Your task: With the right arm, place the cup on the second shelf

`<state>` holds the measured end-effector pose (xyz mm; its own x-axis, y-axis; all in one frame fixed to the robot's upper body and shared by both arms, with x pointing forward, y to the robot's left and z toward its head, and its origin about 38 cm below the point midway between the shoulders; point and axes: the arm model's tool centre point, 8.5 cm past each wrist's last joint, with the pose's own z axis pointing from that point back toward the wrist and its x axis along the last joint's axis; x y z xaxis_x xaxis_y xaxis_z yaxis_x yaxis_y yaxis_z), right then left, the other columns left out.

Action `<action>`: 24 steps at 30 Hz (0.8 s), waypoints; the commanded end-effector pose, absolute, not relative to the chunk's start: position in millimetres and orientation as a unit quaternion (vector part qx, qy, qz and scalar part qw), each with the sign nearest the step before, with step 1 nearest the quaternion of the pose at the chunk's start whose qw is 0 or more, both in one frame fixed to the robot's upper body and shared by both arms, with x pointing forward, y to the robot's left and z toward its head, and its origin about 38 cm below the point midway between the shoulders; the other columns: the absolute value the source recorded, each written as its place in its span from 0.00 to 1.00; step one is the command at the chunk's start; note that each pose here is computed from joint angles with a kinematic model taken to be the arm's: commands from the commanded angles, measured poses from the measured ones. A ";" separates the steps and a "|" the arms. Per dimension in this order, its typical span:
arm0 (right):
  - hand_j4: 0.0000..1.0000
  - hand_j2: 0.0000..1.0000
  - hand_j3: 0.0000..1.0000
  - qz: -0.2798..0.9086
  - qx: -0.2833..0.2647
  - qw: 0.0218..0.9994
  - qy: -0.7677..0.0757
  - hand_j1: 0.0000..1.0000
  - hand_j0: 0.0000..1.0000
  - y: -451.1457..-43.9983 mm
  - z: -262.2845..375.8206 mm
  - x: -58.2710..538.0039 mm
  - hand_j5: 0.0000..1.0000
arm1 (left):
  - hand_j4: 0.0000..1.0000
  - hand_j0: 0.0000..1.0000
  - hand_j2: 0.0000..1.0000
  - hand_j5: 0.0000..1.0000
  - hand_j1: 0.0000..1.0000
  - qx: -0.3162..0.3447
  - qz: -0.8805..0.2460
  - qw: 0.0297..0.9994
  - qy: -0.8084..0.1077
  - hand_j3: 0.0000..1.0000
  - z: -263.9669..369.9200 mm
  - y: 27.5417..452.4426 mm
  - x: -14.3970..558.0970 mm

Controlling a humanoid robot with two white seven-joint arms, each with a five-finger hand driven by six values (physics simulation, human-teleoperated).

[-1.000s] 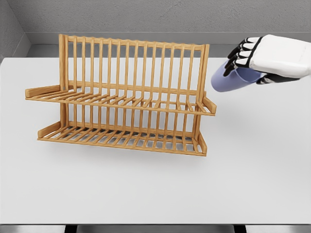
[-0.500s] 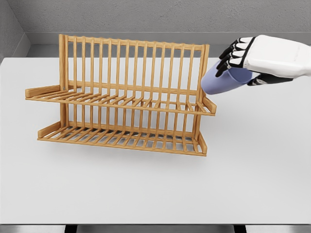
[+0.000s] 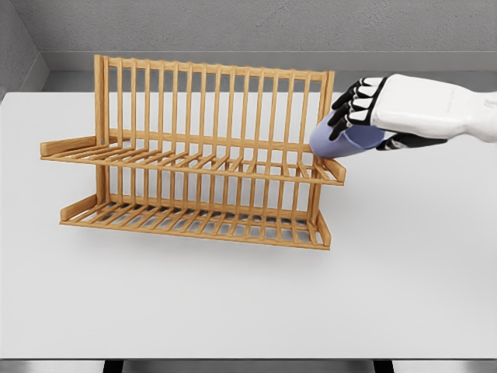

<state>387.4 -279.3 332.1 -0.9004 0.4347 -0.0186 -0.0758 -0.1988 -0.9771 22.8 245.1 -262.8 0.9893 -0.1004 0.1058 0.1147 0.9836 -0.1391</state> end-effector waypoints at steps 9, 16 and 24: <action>0.68 0.68 0.68 0.756 -0.135 0.163 -0.620 0.68 0.68 -269.7 330.9 388.6 0.68 | 1.00 1.00 1.00 1.00 1.00 -0.073 -0.054 0.995 -0.049 1.00 -262.7 245.1 22.8; 0.69 0.69 0.69 0.756 -0.124 0.156 -0.623 0.69 0.69 -259.7 327.6 389.5 0.69 | 1.00 1.00 1.00 1.00 1.00 -0.073 -0.053 0.995 -0.049 1.00 -262.7 245.2 22.9; 1.00 1.00 1.00 0.750 -0.117 0.156 -0.632 1.00 1.00 -259.6 333.7 389.1 1.00 | 1.00 1.00 1.00 1.00 1.00 -0.073 -0.054 0.995 -0.049 1.00 -262.7 245.1 22.8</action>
